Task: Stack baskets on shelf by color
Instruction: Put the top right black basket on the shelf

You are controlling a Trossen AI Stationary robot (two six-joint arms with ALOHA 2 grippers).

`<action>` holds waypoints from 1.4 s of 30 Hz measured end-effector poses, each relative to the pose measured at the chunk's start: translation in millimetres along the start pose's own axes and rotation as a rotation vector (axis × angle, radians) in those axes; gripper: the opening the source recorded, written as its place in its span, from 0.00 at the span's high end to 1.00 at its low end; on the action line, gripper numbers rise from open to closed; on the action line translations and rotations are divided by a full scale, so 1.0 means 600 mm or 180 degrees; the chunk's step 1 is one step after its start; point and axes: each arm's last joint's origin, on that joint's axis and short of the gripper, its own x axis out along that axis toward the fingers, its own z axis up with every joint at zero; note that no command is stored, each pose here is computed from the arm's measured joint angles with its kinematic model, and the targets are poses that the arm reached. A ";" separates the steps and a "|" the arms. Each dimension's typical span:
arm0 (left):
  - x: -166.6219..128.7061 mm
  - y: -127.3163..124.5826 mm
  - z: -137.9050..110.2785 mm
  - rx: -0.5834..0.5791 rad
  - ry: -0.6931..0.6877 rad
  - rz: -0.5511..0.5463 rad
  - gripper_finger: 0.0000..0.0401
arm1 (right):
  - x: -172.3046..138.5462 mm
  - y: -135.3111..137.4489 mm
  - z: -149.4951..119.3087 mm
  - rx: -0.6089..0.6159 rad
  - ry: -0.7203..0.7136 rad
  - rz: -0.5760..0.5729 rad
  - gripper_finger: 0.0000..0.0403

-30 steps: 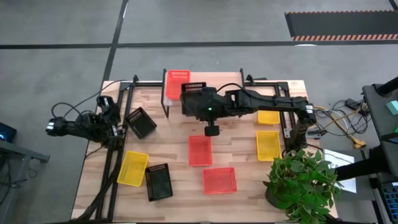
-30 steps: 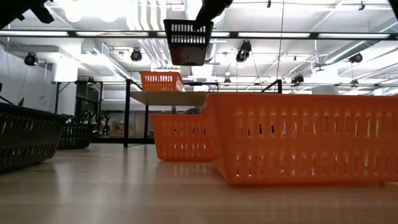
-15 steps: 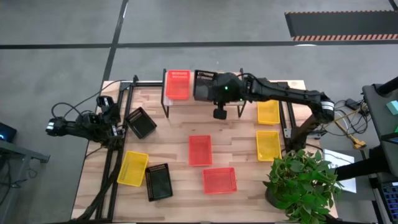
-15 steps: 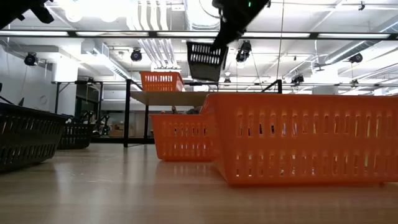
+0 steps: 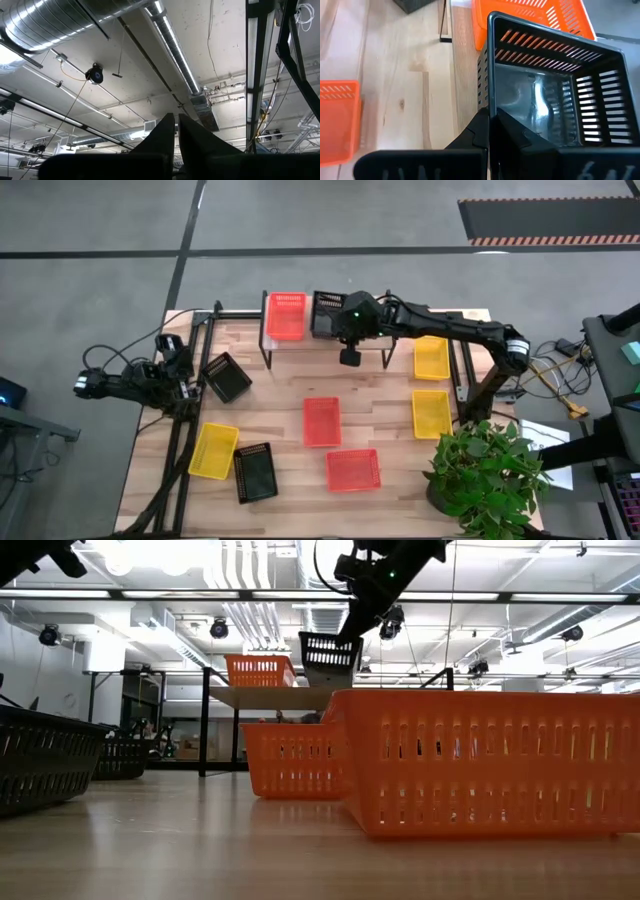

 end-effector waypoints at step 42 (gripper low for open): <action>0.000 0.000 0.000 0.0002 0.0001 0.0000 0.98 | 0.037 0.001 -0.012 -0.0180 0.0252 -0.0119 0.96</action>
